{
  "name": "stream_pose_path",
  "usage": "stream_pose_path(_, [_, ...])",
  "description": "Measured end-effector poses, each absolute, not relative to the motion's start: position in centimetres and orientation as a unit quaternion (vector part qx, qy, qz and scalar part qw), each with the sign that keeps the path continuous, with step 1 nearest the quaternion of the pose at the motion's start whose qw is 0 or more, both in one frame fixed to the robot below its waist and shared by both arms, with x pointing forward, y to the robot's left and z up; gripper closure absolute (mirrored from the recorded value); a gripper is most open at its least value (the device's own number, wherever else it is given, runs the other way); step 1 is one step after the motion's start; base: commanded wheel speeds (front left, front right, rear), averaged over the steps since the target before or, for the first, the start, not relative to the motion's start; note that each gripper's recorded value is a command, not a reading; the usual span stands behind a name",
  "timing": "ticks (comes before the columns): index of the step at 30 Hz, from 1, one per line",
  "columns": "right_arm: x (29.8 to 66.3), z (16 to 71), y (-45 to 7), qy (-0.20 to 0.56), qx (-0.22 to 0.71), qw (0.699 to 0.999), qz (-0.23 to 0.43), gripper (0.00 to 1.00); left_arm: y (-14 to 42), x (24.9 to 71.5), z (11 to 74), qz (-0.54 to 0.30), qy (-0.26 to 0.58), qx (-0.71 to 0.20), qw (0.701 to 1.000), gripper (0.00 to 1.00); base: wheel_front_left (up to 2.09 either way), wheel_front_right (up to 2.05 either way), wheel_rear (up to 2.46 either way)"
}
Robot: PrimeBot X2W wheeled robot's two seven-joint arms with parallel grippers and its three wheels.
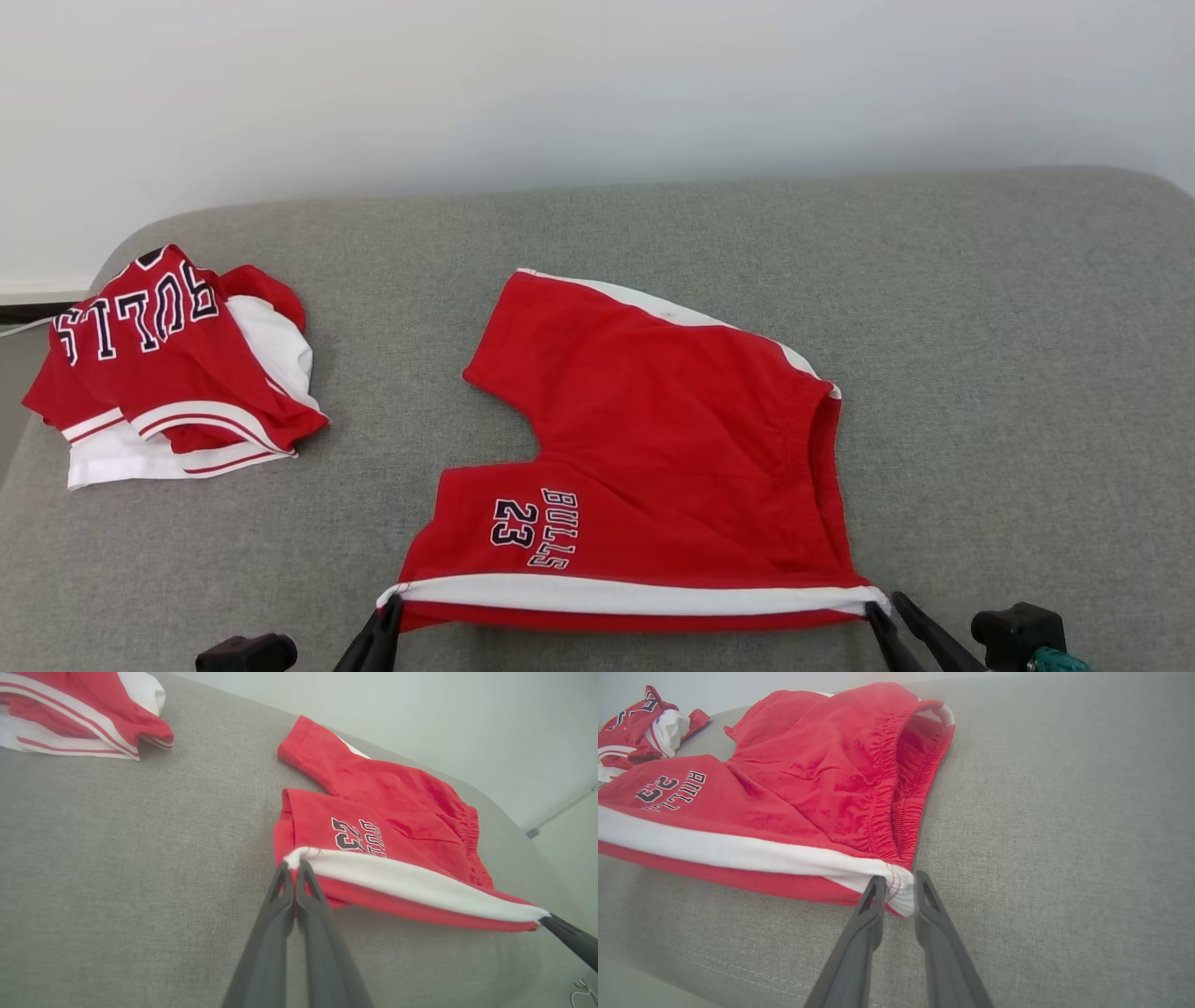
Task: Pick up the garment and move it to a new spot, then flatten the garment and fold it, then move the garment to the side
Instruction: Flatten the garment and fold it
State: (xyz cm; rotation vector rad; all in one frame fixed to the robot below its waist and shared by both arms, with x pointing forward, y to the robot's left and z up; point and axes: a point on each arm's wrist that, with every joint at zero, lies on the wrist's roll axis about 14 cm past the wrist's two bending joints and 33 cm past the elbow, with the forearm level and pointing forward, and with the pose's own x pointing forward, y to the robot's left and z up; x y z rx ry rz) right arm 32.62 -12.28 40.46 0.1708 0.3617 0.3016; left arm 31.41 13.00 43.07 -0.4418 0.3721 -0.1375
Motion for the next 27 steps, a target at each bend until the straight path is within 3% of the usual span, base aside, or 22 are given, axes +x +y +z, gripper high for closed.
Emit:
stream_pose_path(1, [32.3, 40.3, -12.2, 0.182, 0.085, 0.968, 0.150, 0.00, 13.1, 31.3, 42.9, -0.065, 0.183, -0.217, 0.957, 0.75, 0.00, 0.00, 0.00])
stream_pose_path(2, [32.0, 40.1, -12.2, 0.184, 0.086, 0.968, 0.149, 0.00, 13.1, 31.2, 42.6, -0.063, 0.185, -0.217, 0.956, 0.32, 0.00, 0.00, 0.00])
stream_pose_path(3, [31.8, 40.0, -12.2, 0.187, 0.088, 0.967, 0.147, 0.00, 13.1, 31.0, 42.4, -0.061, 0.187, -0.217, 0.956, 0.00, 0.00, 0.00, 0.00])
stream_pose_path(15, [31.6, 42.5, -13.7, 0.116, 0.115, 0.980, 0.114, 0.00, 15.0, 31.1, 43.2, -0.037, 0.145, -0.151, 0.977, 0.00, 0.00, 0.00, 0.00])
stream_pose_path(27, [33.0, 45.5, -15.0, 0.048, 0.070, 0.993, 0.088, 0.00, 16.1, 31.8, 46.2, -0.042, 0.086, -0.051, 0.994, 0.00, 0.00, 0.00, 0.00])
